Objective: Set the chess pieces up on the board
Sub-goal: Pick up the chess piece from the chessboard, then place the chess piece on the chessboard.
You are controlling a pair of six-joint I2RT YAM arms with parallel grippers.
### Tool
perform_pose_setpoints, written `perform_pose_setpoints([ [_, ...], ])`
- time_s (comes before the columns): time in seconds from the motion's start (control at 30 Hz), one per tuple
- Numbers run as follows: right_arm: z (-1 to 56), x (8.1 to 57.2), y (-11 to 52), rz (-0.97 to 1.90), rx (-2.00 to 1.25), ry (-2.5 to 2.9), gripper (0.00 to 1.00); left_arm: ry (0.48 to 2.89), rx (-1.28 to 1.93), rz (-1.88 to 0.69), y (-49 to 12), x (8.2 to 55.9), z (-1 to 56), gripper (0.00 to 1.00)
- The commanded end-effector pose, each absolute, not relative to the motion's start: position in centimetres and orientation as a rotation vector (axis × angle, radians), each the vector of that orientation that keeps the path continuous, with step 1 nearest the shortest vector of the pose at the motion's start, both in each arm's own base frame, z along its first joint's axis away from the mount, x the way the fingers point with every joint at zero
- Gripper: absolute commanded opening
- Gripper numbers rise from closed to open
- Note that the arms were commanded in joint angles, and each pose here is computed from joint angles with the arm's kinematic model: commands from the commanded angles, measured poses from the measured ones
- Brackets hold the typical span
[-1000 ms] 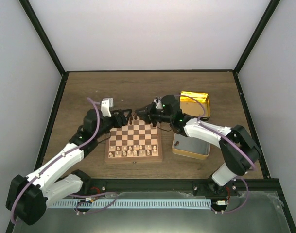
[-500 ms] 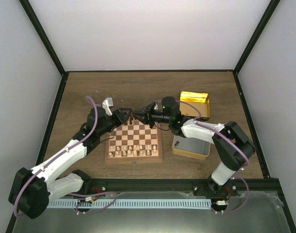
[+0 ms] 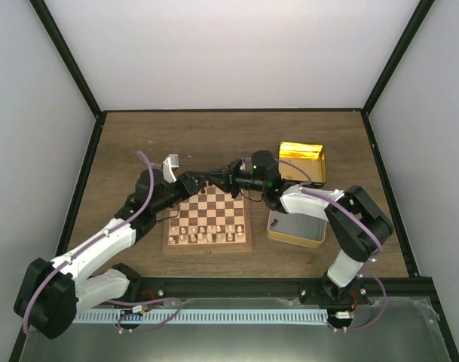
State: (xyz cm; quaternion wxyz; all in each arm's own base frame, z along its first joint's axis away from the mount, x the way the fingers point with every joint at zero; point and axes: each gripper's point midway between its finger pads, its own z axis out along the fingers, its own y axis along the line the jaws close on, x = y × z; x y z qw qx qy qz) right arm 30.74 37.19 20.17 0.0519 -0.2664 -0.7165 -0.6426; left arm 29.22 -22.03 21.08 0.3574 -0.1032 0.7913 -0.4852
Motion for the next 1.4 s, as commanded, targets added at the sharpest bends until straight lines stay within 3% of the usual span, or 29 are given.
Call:
perform_pose_setpoints([
  [0.0, 20.3, 30.9, 37.2, -1.971, -0.809, -2.134, 0.1, 2.01, -0.186, -1.291, -23.0, 29.4, 22.1, 0.36],
  [0.2, 20.6, 31.0, 37.4, -1.979, -0.794, -2.13, 0.1, 2.035, -0.177, -1.294, -23.3, 29.5, 21.3, 0.3],
  [0.4, 20.1, 30.9, 37.3, -1.962, -0.787, -2.152, 0.13, 2.038, -0.195, -1.178, -22.5, 30.7, 21.6, 0.09],
  [0.53, 19.1, 31.0, 37.1, -1.941, -0.775, -2.197, 0.2, 2.05, -0.189, -1.058, -21.4, 31.2, 21.7, 0.04],
  [0.6, 18.7, 31.2, 37.0, -1.944, -0.76, -2.227, 0.27, 2.077, -0.174, -1.01, -21.0, 31.1, 21.5, 0.04],
  [0.7, 19.3, 32.0, 36.6, -2.02, -0.665, -2.321, 0.59, 2.144, -0.121, -0.963, -21.0, 30.5, 20.8, 0.04],
  [0.83, 20.3, 32.9, 35.3, -2.112, -0.51, -2.466, 0.73, 2.34, 0.002, -0.862, -20.9, 28.8, 18.1, 0.04],
  [1.07, 17.3, 33.1, 30.6, -1.885, -0.494, -2.893, 0.75, 2.561, 0.182, -0.649, -20.8, 28.1, 15.5, 0.04],
  [1.37, 18.0, 34.8, 22.9, -1.528, -0.569, -3.407, 0.75, 2.719, 0.391, -0.362, -23.1, 30.3, 11.9, 0.07],
])
